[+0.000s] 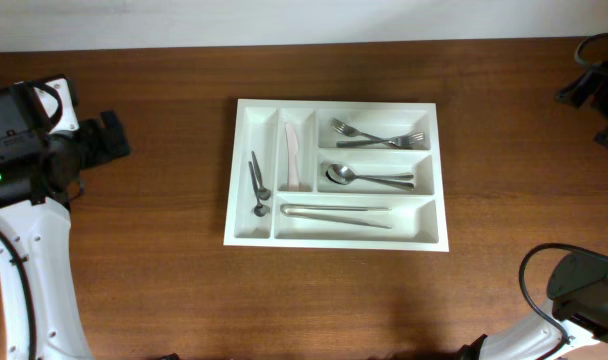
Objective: Pack container
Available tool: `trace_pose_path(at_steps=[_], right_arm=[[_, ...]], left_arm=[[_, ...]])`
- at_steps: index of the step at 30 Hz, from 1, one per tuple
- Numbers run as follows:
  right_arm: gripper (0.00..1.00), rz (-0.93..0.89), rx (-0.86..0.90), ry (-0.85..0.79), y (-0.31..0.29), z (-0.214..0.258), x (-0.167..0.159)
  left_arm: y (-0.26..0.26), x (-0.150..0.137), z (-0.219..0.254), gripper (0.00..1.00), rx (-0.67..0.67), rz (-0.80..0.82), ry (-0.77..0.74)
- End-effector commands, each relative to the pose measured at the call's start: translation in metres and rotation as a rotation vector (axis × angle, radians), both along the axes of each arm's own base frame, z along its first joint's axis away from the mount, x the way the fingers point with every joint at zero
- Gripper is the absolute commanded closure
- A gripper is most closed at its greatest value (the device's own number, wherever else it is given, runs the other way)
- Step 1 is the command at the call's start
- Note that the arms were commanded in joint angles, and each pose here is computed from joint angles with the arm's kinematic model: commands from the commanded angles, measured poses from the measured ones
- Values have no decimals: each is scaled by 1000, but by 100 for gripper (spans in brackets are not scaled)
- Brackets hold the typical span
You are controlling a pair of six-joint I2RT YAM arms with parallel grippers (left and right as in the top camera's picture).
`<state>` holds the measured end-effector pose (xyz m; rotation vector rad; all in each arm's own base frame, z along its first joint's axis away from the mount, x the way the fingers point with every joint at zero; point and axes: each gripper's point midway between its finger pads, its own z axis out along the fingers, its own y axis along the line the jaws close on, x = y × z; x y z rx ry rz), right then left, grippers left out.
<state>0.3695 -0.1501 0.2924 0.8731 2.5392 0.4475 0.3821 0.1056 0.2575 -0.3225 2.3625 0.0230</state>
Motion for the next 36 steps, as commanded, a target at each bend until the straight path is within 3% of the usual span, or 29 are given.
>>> trace_pose_path(at_steps=[1, 4, 7, 11, 17, 23, 28, 36], right_arm=[[1, 1, 12, 3, 1, -2, 1], [1, 1, 12, 3, 1, -2, 1], [1, 2, 12, 5, 1, -3, 1], [1, 8, 17, 12, 2, -6, 3], [1, 91, 6, -6, 35, 2, 11], [1, 364, -23, -79, 145, 30, 13], [1, 610, -28, -140, 238, 51, -11], [1, 820, -18, -176, 309, 62, -44]], left_arm=[[31, -11, 12, 1, 326, -53, 74], [36, -12, 22, 1, 444, -122, 82], [44, -15, 43, 1, 508, -77, 35], [45, -12, 66, 1, 539, -54, -48], [45, -12, 64, 1, 536, -56, -42], [44, -14, 62, 1, 532, -59, -31], [44, -14, 62, 1, 532, -59, -32], [44, -13, 62, 1, 531, -61, -33]])
